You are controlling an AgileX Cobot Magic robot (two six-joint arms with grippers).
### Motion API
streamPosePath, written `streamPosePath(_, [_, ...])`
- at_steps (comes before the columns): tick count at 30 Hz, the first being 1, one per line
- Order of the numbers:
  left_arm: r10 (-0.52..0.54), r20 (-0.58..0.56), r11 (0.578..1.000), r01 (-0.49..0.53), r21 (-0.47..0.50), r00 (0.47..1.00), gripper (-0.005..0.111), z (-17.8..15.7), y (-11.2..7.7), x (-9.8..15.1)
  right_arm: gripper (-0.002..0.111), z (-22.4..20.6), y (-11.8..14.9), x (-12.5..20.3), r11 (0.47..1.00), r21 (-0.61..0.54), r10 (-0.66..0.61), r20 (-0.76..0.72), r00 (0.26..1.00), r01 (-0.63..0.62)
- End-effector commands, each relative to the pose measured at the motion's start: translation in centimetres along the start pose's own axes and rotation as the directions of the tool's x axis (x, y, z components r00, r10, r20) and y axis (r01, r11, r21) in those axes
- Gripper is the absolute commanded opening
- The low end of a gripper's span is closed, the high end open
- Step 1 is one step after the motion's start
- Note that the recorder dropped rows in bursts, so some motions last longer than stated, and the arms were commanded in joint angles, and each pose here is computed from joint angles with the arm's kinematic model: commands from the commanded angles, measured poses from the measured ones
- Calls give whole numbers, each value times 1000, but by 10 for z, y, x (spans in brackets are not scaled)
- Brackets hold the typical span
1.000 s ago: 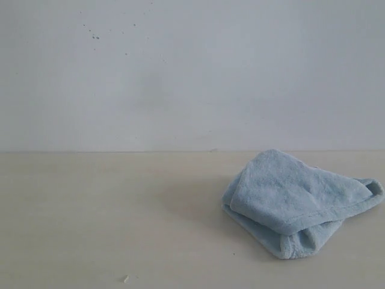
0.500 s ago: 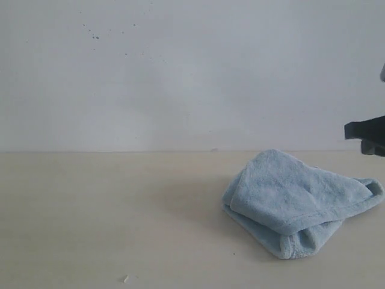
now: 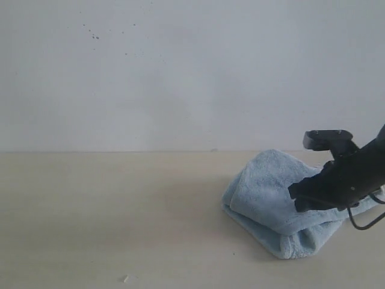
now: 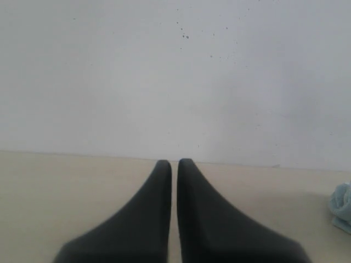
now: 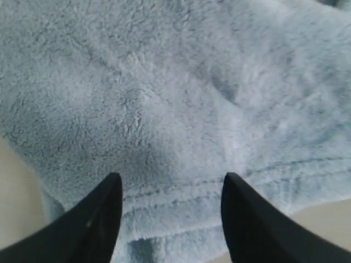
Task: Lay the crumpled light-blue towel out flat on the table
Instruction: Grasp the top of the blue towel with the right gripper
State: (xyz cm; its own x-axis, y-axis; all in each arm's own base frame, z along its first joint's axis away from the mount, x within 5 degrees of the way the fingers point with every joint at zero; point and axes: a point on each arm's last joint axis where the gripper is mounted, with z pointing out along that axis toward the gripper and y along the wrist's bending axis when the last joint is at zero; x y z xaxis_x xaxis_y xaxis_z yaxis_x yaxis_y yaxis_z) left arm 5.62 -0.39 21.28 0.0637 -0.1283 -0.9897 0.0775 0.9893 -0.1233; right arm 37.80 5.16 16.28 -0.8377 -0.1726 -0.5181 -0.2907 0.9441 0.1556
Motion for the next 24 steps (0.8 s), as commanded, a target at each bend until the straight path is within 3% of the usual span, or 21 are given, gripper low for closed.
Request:
streamPosePath(1, [-1, 0, 1000, 1, -2, 1000, 4, 0, 0, 1, 53, 22, 2, 2, 1000, -23, -4, -37, 999, 3])
streamPosePath(6, [-1, 0, 1000, 1, -2, 1000, 4, 0, 0, 1, 51, 35, -1, 8, 1000, -17, 2, -61, 998, -3])
streamPosePath(8, [-1, 0, 1000, 1, -2, 1000, 4, 0, 0, 1, 40, 38, -1, 10, 1000, -19, 3, -70, 998, -5])
streamPosePath(11, [-1, 0, 1000, 1, -2, 1000, 4, 0, 0, 1, 12, 37, -1, 10, 1000, -22, 2, -70, 998, -4])
streamPosePath(13, [-1, 0, 1000, 1, -2, 1000, 4, 0, 0, 1, 0, 31, 0, 6, 1000, -15, -1, -48, 999, 0])
streamPosePath(24, [-1, 0, 1000, 1, -2, 1000, 4, 0, 0, 1, 5, -27, 19, -14, 997, -82, -9, 38, 999, 12])
